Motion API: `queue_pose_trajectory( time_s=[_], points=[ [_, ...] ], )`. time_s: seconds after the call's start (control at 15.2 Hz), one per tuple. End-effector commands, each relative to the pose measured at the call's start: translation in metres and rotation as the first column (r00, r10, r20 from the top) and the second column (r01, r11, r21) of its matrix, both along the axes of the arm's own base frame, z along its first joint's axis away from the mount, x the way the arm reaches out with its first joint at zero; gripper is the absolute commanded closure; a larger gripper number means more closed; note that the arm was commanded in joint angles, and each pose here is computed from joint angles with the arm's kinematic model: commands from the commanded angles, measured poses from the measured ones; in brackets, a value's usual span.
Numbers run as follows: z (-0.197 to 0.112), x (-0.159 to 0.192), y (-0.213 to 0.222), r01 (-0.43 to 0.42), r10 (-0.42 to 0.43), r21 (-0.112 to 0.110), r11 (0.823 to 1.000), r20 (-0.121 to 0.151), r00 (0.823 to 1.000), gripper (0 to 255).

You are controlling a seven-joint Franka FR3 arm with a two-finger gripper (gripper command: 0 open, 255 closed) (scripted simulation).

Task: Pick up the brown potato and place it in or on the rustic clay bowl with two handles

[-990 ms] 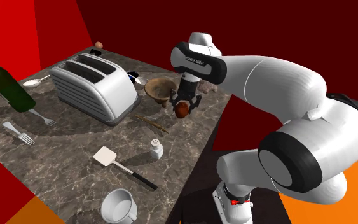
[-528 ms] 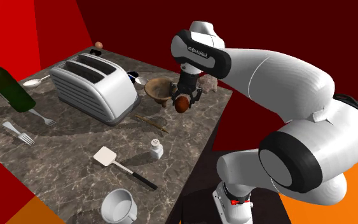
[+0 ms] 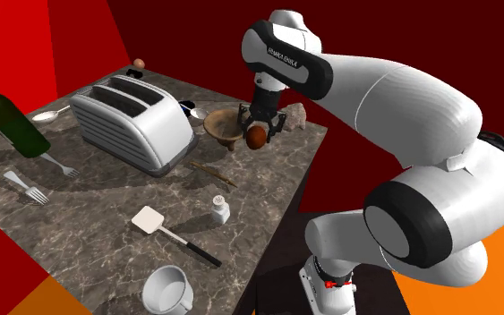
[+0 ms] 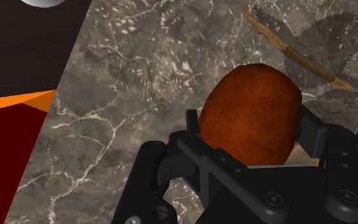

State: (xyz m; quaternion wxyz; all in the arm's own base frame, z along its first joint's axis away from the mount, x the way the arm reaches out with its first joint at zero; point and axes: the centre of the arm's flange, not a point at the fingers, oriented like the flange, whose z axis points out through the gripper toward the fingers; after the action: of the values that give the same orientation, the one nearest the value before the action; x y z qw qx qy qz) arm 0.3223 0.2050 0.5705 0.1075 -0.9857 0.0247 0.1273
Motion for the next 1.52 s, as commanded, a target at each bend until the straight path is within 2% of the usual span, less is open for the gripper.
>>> queue_pose_trajectory(
  time_s=[0.0,0.73,1.45],
  points=[
    [0.011,-0.001,0.000,0.000,0.000,0.000,1.000,0.000,1.000,255],
    [0.066,-0.001,0.000,0.000,0.000,0.000,1.000,0.000,1.000,255],
    [0.071,0.111,0.093,0.000,0.000,0.000,1.000,0.000,1.000,255]
  ],
)
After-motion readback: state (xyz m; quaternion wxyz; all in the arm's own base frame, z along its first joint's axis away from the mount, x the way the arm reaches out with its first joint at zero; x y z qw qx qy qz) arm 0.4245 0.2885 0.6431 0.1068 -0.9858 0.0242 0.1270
